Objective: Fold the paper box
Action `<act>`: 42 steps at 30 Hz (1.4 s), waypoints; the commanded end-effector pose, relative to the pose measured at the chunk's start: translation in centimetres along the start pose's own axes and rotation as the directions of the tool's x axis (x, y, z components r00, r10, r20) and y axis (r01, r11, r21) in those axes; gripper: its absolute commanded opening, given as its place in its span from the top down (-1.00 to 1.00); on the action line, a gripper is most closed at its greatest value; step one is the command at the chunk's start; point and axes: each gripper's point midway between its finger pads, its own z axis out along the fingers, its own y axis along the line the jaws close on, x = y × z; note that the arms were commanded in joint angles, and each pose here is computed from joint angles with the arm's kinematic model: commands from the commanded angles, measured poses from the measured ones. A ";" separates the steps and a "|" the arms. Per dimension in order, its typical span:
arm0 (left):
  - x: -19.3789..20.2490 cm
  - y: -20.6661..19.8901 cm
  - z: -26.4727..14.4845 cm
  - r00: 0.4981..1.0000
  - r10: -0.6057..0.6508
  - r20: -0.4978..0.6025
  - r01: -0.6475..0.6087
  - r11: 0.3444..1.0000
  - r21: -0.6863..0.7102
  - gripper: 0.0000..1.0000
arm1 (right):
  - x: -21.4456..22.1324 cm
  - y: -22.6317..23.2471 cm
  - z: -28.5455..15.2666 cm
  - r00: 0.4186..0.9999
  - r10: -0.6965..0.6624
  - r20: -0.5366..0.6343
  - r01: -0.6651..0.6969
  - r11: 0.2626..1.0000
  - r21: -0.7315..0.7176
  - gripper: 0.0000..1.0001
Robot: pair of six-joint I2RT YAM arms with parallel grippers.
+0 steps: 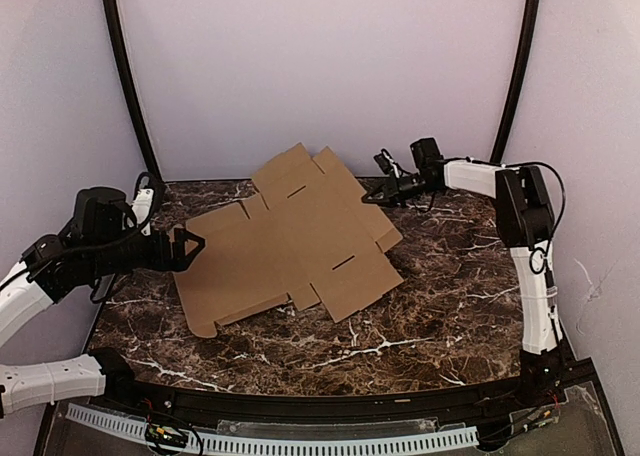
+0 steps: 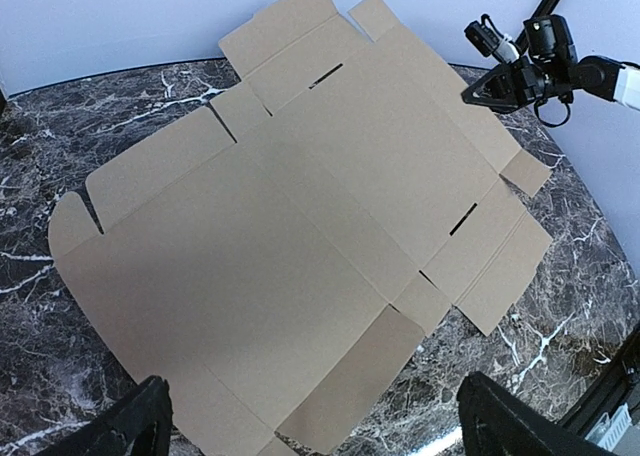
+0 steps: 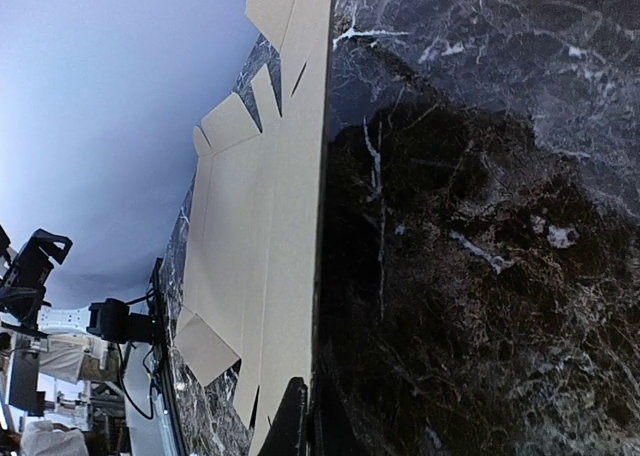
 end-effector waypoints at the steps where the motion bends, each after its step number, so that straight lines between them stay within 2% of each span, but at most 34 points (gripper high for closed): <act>1: 0.3 -0.3 -0.6 1.000 0.016 -0.024 -0.016 1.000 0.014 -0.99 | -0.2 2.6 -2.4 0.993 -0.121 0.003 0.120 0.986 0.120 1.00; 6: 0.1 -0.3 -0.4 0.999 0.046 -0.024 -0.046 0.999 0.011 -0.99 | 0.2 3.6 -5.3 0.978 -0.206 -0.037 0.208 0.927 0.312 1.00; 12: -0.9 -1.3 -0.2 0.997 0.074 -0.019 -0.073 0.996 0.047 -0.99 | 0.2 6.9 -8.2 0.943 -0.322 -0.088 0.327 0.838 0.437 1.00; 16: -1.4 -2.0 -0.2 0.995 0.099 -0.030 -0.097 0.993 0.074 -0.99 | -0.1 8.0 -9.5 0.917 -0.366 -0.160 0.391 0.741 0.546 1.00; 22: -1.5 -2.7 -0.2 0.993 0.112 -0.035 -0.108 0.988 0.110 -0.99 | 0.1 9.4 -9.0 0.839 -0.425 -0.341 0.539 0.557 0.632 1.00; 27: -1.1 -2.5 -0.5 0.993 0.108 -0.038 -0.104 0.989 0.108 -0.99 | 0.1 9.5 -8.3 0.732 -0.461 -0.501 0.668 0.339 0.663 1.00; 31: -1.1 -2.6 -1.0 0.995 0.093 -0.026 -0.090 0.989 0.119 -0.99 | 0.3 10.2 -7.1 0.617 -0.490 -0.616 0.761 0.174 0.624 1.00; 35: -1.4 -3.1 -1.4 0.997 0.070 -0.014 -0.068 0.987 0.144 -0.99 | 0.9 10.9 -5.7 0.504 -0.504 -0.702 0.832 0.064 0.552 1.00; 42: -2.6 -4.3 -1.7 1.000 0.013 0.027 -0.018 0.978 0.209 -0.99 | 2.9 12.4 -3.5 0.293 -0.552 -0.781 0.909 -0.092 0.406 1.00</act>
